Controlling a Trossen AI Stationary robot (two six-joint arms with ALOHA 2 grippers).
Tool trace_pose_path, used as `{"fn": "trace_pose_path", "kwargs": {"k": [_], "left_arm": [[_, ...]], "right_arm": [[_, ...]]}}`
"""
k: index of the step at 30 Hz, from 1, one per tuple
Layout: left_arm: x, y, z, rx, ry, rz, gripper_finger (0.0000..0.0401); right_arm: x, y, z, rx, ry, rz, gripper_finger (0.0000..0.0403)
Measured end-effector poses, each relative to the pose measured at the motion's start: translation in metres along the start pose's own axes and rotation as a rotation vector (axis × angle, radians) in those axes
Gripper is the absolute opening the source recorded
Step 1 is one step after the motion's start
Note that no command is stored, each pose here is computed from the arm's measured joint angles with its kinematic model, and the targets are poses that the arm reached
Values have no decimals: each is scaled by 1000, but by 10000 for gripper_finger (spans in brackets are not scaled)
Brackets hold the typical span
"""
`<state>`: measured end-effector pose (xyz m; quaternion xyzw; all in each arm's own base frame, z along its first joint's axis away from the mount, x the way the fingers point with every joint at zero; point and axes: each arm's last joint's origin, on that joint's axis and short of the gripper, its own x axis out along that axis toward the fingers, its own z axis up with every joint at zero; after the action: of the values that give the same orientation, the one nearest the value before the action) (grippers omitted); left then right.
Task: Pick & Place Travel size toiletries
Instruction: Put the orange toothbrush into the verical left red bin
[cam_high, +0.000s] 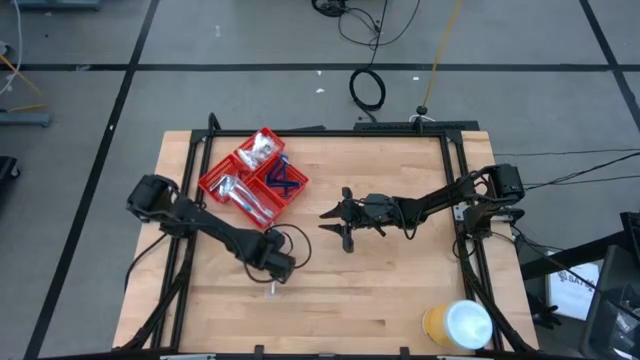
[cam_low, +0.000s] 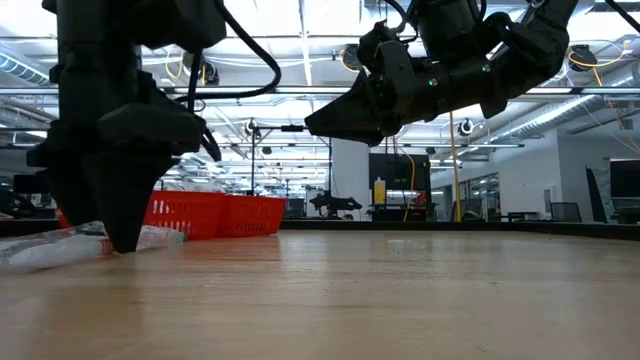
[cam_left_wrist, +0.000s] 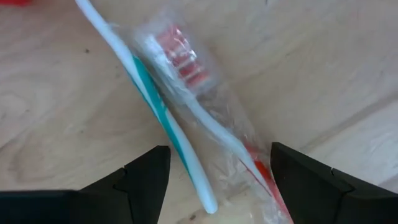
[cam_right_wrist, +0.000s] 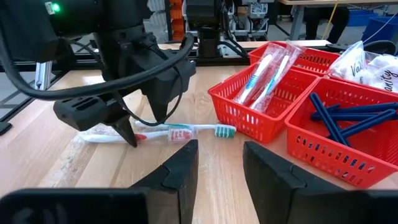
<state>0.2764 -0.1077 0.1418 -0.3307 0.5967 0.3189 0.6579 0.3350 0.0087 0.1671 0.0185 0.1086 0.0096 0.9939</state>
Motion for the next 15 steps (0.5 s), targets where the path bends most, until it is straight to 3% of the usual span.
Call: {"fn": "trace_pose_path", "kwargs": {"k": [8, 15], "left_arm": [[-22, 2, 3, -81, -98, -66, 273], [-11, -7, -1, -76, -87, -101, 273]], "right_arm": [[0, 0, 0, 0, 0, 0, 116], [0, 0, 0, 1, 0, 0, 116]]}}
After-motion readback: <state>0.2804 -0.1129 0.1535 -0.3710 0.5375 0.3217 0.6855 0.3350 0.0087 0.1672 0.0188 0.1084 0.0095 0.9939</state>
